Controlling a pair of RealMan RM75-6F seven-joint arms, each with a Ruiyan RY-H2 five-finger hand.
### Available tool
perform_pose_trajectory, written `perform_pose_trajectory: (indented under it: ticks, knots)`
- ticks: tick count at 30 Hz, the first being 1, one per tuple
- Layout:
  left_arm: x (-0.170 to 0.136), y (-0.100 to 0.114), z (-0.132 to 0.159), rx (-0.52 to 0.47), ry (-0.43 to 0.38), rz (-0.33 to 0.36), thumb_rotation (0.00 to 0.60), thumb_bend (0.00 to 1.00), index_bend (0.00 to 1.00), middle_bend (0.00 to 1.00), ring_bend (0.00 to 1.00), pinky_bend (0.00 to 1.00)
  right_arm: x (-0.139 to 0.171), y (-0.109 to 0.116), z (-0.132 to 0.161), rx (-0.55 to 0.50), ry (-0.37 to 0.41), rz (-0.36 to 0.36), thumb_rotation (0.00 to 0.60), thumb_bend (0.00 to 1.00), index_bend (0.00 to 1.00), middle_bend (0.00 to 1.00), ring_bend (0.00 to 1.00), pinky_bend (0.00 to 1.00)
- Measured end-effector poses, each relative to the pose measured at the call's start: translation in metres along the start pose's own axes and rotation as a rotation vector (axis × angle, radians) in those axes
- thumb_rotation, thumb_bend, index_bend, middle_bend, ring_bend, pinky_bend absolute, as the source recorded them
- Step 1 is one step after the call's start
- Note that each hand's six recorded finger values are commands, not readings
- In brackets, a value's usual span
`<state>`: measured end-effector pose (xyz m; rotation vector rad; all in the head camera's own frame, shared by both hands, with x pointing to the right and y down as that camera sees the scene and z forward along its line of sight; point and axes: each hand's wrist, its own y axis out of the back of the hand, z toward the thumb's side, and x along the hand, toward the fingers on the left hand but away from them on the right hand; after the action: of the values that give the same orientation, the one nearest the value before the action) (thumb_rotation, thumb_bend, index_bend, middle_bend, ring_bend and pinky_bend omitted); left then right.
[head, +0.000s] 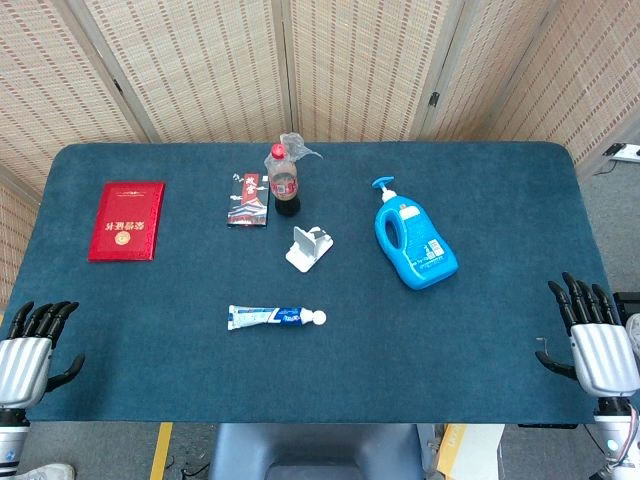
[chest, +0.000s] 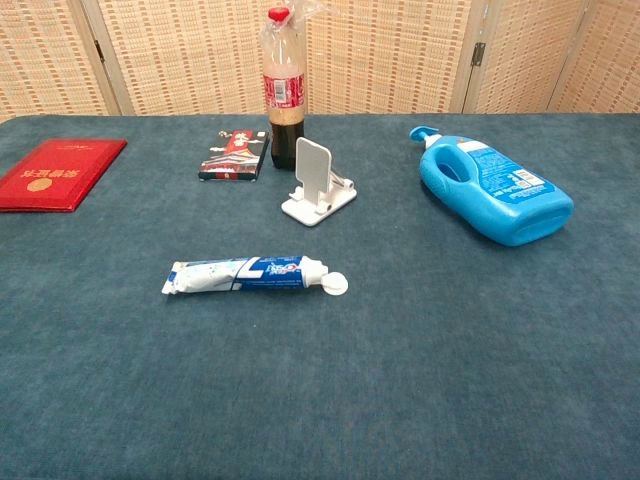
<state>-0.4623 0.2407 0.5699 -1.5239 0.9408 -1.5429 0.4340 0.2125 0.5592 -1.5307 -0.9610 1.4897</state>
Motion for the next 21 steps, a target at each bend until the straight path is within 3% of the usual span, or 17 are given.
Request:
perform_pose_trajectory:
  ticks: [12, 21]
  knots:
    - [0.005, 0.006, 0.005, -0.004, -0.013, 0.031, 0.6, 0.32, 0.18, 0.22, 0.2, 0.12, 0.004, 0.002, -0.001, -0.014, 0.005, -0.004, 0.6, 0.0, 0.0, 0.0, 0.0, 0.0]
    - [0.029, 0.016, 0.045, -0.056, -0.154, 0.06, 0.6, 0.32, 0.18, 0.23, 0.22, 0.13, 0.006, 0.018, -0.003, -0.016, 0.01, -0.053, 0.6, 0.0, 0.0, 0.0, 0.0, 0.0]
